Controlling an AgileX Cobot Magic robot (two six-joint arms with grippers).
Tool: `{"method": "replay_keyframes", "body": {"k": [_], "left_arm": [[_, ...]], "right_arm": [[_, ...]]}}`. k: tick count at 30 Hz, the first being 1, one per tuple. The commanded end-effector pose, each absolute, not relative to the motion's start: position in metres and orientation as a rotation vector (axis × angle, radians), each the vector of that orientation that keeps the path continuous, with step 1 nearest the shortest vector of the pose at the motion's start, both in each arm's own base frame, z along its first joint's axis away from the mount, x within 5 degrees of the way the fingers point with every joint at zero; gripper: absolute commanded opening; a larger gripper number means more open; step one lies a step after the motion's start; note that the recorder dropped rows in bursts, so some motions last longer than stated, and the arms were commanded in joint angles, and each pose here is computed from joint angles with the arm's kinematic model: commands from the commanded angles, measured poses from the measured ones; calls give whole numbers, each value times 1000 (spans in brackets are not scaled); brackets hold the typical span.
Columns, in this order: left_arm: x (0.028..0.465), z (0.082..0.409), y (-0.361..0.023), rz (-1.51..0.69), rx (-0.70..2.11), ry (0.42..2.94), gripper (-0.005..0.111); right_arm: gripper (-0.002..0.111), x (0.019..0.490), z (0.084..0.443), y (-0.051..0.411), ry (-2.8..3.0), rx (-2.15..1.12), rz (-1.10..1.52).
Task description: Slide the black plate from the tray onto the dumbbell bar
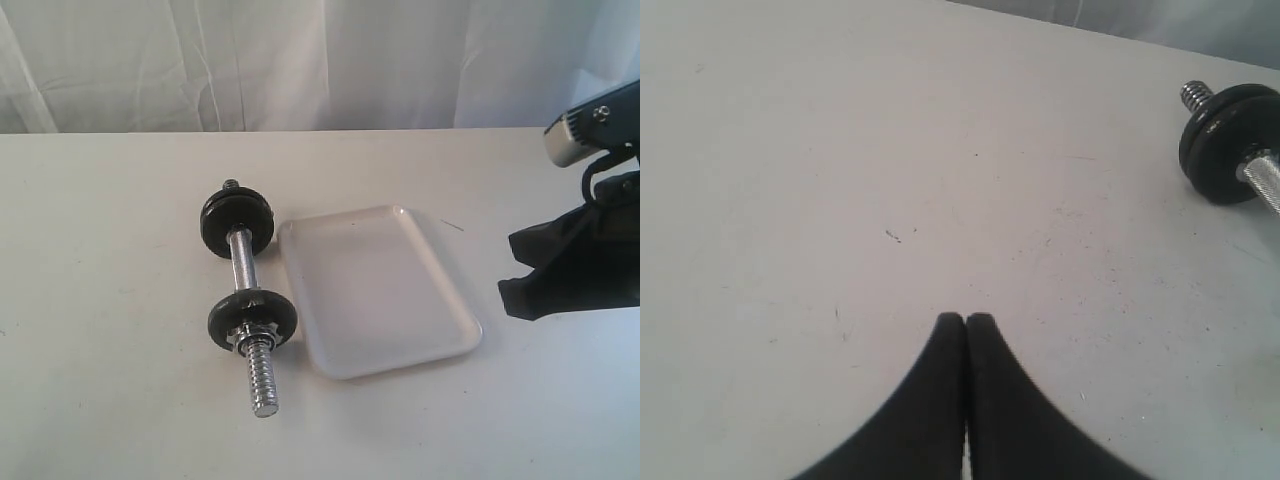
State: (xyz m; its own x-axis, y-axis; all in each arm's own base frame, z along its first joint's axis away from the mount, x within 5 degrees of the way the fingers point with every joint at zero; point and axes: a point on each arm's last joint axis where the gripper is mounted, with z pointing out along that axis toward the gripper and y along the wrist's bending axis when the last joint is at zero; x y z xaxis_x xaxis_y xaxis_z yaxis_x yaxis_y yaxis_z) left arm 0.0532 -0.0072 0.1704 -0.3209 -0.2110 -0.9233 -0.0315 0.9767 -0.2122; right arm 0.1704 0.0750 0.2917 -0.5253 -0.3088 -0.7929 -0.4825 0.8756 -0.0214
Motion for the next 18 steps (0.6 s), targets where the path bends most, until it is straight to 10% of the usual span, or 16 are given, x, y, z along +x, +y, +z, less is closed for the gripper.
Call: {"method": "replay_keyframes", "body": {"k": [1,18], "left_arm": [[53,168,-7,-199,-210,1901,0],[53,169,-7,-197,-209,1900,0]], "right_arm": [[0,169,293,75,2152,-565,254],[0,170,294,75,2141,-560,253]]}}
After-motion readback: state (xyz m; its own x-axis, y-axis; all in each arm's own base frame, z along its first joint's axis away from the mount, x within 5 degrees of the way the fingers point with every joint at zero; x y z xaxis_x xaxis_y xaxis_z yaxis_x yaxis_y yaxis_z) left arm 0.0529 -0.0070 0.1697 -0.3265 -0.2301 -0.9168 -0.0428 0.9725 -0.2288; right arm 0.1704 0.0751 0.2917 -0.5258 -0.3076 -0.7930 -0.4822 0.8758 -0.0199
